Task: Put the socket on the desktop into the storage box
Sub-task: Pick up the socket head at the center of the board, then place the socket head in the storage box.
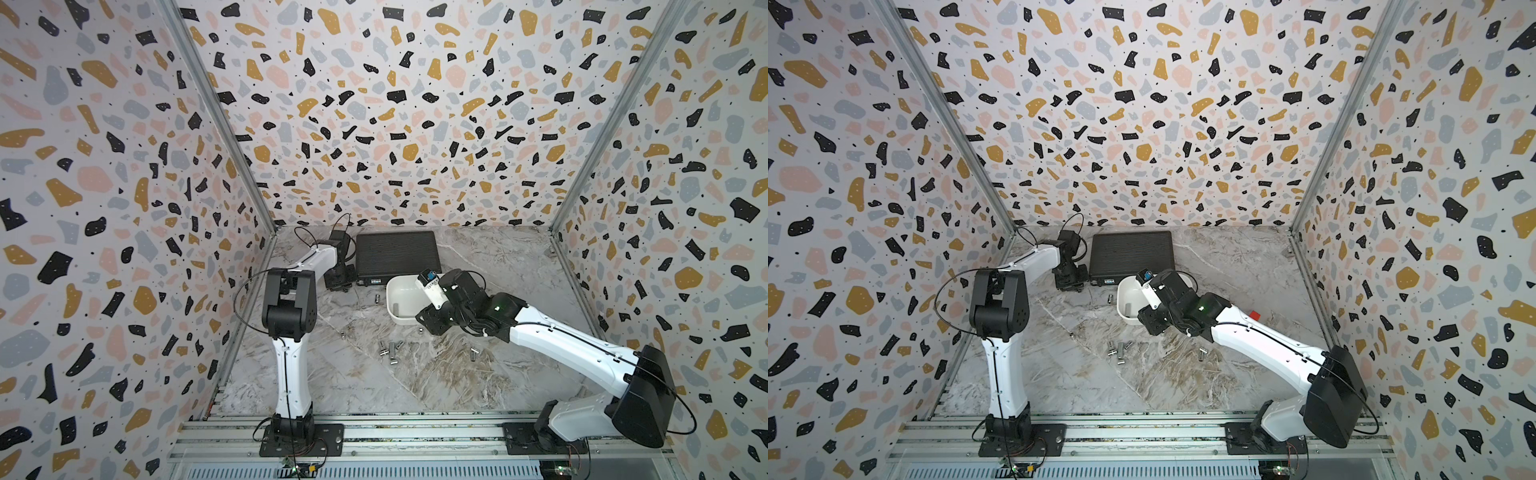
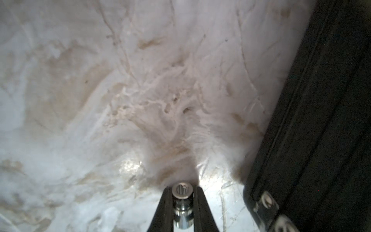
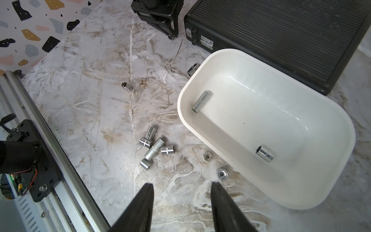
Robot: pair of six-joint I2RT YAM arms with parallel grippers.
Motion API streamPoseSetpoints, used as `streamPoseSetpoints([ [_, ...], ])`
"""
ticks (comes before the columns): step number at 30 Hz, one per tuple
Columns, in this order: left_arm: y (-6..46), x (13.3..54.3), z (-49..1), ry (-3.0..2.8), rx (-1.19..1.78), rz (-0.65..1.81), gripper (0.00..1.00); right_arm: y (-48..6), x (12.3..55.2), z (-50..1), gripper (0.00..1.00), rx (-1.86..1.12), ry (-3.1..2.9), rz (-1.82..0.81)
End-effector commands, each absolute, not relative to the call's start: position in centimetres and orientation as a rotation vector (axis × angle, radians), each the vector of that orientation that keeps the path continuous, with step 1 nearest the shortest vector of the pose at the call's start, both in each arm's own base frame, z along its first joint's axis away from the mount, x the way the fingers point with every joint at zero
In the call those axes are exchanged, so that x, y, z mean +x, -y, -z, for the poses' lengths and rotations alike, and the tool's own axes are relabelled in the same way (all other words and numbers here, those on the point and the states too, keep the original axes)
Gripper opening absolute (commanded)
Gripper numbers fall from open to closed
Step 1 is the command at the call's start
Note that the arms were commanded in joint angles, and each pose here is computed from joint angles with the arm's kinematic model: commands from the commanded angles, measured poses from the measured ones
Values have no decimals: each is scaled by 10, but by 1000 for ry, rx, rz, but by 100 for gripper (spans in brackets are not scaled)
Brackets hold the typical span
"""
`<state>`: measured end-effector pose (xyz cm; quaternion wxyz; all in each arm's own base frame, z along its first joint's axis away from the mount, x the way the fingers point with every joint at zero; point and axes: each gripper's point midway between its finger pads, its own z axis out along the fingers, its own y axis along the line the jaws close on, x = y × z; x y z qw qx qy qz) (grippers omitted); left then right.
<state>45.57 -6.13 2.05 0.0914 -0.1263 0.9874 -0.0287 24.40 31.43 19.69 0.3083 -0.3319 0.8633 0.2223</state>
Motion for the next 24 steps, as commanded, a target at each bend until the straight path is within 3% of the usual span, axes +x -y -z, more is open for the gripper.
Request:
streamPoseSetpoints([
  [1,59,442,-33,-2935,-365,81,0,-317,242,-210,51,-858,-2249,-632],
  [24,100,400,-130,-2756,-287,396,0,-329,241,-217,51,-833,-2252,-736],
])
